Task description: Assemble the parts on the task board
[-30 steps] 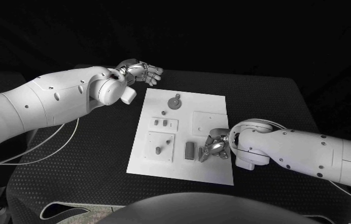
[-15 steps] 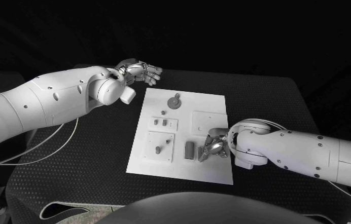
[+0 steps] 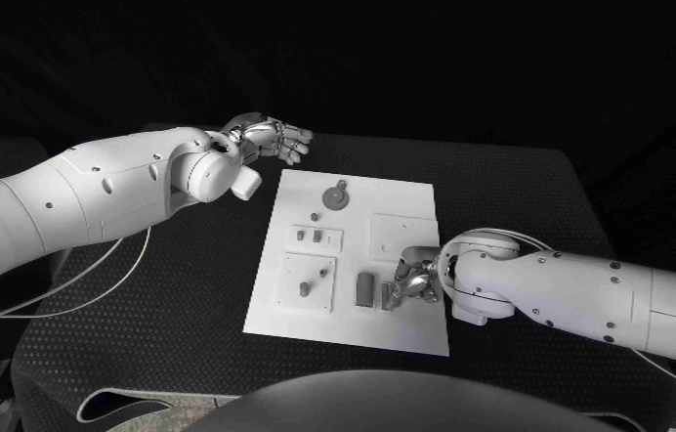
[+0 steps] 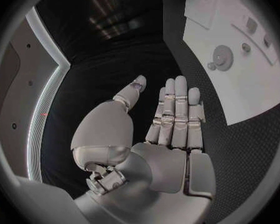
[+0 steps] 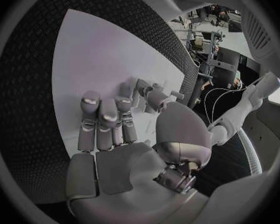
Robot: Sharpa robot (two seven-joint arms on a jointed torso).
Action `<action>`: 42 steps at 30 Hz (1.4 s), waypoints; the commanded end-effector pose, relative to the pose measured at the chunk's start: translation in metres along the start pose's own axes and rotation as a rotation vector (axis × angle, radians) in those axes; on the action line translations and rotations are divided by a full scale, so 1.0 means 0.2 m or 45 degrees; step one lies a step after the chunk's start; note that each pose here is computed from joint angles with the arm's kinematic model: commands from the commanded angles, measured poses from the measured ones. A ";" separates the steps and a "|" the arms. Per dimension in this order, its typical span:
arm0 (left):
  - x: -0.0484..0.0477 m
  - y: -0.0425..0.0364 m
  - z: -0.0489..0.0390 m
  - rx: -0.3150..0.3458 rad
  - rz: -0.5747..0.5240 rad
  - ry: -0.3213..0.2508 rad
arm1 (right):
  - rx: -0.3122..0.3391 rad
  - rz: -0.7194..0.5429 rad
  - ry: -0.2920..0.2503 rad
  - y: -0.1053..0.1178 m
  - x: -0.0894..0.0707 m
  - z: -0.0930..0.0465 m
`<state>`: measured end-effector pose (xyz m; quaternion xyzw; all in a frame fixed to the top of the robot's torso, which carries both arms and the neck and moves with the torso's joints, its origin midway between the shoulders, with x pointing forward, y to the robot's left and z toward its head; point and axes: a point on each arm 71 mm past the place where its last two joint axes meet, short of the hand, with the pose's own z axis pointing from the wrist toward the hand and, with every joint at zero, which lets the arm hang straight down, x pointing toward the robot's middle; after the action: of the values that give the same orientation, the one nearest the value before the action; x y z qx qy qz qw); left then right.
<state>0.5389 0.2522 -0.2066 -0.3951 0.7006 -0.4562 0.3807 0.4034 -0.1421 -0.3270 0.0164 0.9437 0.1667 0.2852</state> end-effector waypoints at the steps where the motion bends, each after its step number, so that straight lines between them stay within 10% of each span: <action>1: 0.010 -0.008 0.001 0.008 0.003 0.023 | 0.048 -0.038 0.001 -0.03 0.01 0.01; 23: -0.009 -0.002 0.002 0.004 0.006 0.007 | -0.059 0.024 0.084 -0.08 -0.05 -0.09; 42: -0.029 0.007 0.080 0.052 -0.090 -0.106 | -0.464 0.367 -0.435 -0.25 -0.73 -0.19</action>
<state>0.5523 0.2535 -0.2158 -0.4163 0.6853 -0.4498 0.3934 0.5011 -0.2217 -0.2464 0.0939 0.8673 0.2885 0.3947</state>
